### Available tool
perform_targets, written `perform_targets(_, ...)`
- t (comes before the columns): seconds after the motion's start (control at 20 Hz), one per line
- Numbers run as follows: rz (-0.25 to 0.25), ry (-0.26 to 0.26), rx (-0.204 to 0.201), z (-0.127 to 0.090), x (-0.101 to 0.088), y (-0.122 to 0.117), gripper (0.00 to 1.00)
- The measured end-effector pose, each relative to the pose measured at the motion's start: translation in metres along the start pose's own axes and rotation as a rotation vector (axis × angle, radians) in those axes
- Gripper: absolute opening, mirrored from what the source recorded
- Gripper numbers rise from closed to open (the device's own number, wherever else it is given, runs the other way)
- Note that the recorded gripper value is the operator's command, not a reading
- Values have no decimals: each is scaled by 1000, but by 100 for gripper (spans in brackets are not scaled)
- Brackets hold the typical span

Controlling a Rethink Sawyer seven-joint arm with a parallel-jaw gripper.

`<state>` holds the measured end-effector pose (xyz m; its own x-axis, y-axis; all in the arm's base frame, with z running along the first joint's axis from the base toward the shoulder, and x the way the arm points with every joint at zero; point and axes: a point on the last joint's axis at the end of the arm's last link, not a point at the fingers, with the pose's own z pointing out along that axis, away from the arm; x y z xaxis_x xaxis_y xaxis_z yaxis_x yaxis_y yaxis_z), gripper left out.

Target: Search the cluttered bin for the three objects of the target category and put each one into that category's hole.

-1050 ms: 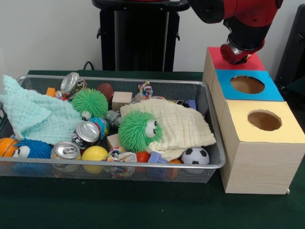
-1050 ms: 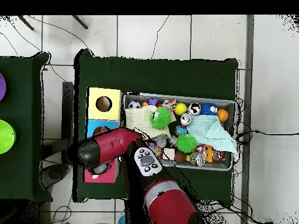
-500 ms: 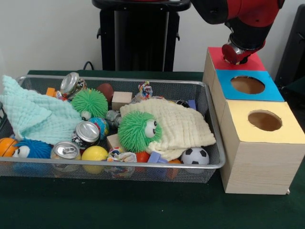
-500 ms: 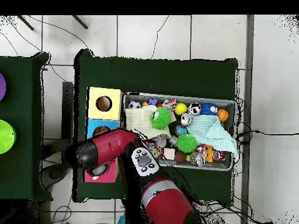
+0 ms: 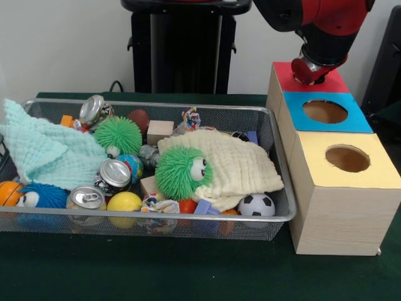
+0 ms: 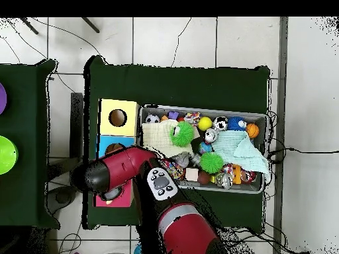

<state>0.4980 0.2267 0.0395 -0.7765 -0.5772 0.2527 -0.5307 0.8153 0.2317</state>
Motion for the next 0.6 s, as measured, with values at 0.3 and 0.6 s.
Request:
perform_targets(0.3, 1, 0, -1, 0, 0, -1, 100)
perform_targets(0.6, 2, -2, -4, -1, 1, -1, 100)
